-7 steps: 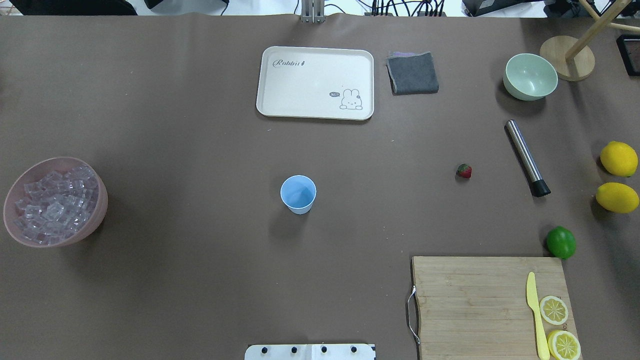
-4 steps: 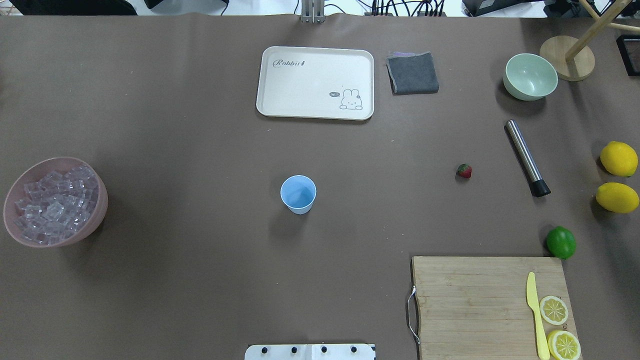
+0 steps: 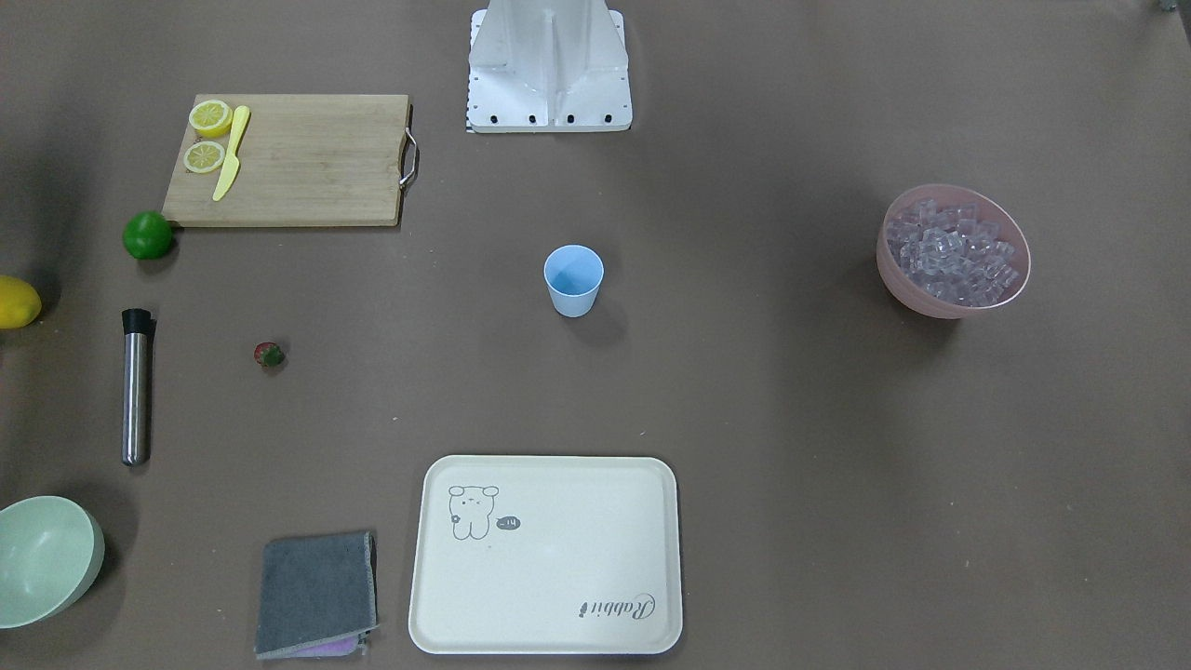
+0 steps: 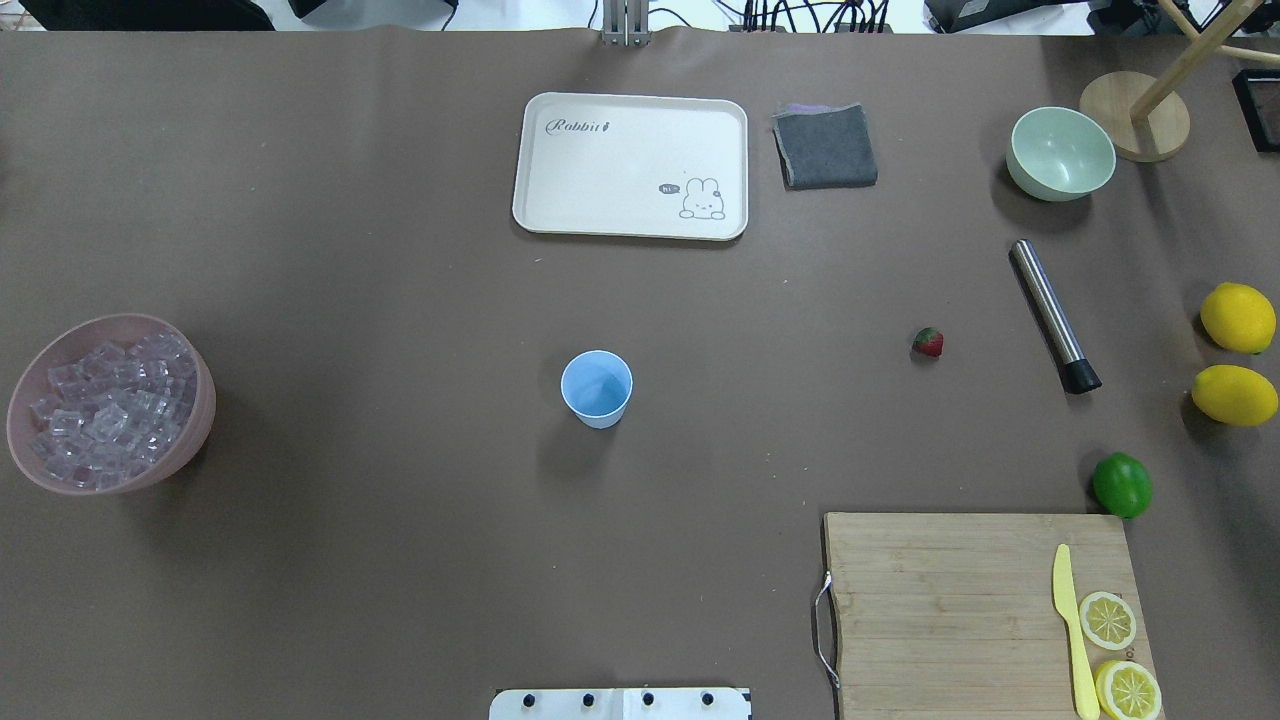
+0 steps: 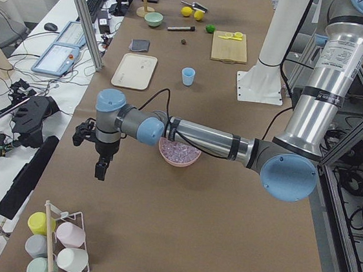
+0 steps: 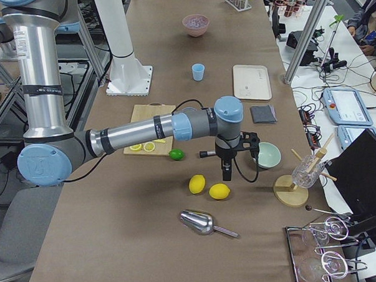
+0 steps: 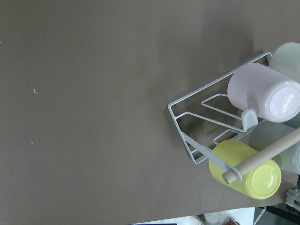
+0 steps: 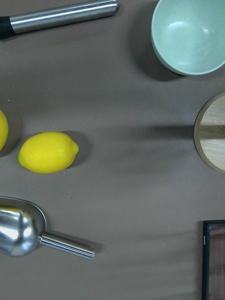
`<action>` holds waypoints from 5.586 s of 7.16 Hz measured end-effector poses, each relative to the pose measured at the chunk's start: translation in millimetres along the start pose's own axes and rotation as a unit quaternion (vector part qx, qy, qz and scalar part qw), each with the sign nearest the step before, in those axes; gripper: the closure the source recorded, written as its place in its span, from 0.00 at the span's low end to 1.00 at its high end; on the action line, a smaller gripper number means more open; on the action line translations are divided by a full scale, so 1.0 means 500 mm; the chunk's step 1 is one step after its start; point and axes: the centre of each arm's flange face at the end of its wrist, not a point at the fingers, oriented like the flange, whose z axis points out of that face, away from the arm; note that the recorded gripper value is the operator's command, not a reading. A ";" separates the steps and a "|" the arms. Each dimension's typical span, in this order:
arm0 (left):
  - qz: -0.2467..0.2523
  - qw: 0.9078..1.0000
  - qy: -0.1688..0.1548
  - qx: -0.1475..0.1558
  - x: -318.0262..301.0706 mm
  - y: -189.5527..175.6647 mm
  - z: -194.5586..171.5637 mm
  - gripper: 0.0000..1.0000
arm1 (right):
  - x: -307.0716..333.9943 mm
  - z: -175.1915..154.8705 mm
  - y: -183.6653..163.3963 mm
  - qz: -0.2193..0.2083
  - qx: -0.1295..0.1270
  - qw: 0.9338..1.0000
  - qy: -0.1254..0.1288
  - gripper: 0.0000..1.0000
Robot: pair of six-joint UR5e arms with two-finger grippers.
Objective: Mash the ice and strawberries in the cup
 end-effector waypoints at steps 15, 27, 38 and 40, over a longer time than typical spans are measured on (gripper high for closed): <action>0.146 0.984 0.098 0.030 0.219 0.121 -0.141 0.02 | -0.027 -0.064 -0.005 -0.020 0.036 0.999 0.010 0.00; 0.434 0.873 0.218 0.043 0.406 0.464 0.084 0.32 | 0.009 -0.045 0.056 0.008 0.024 1.000 0.013 0.00; 0.442 0.867 0.226 0.037 0.386 0.503 0.106 1.00 | 0.010 -0.058 0.096 0.009 0.026 1.000 0.008 0.00; 0.440 0.868 0.226 0.036 0.384 0.501 0.107 1.00 | 0.008 -0.060 0.095 0.014 0.027 1.000 0.007 0.00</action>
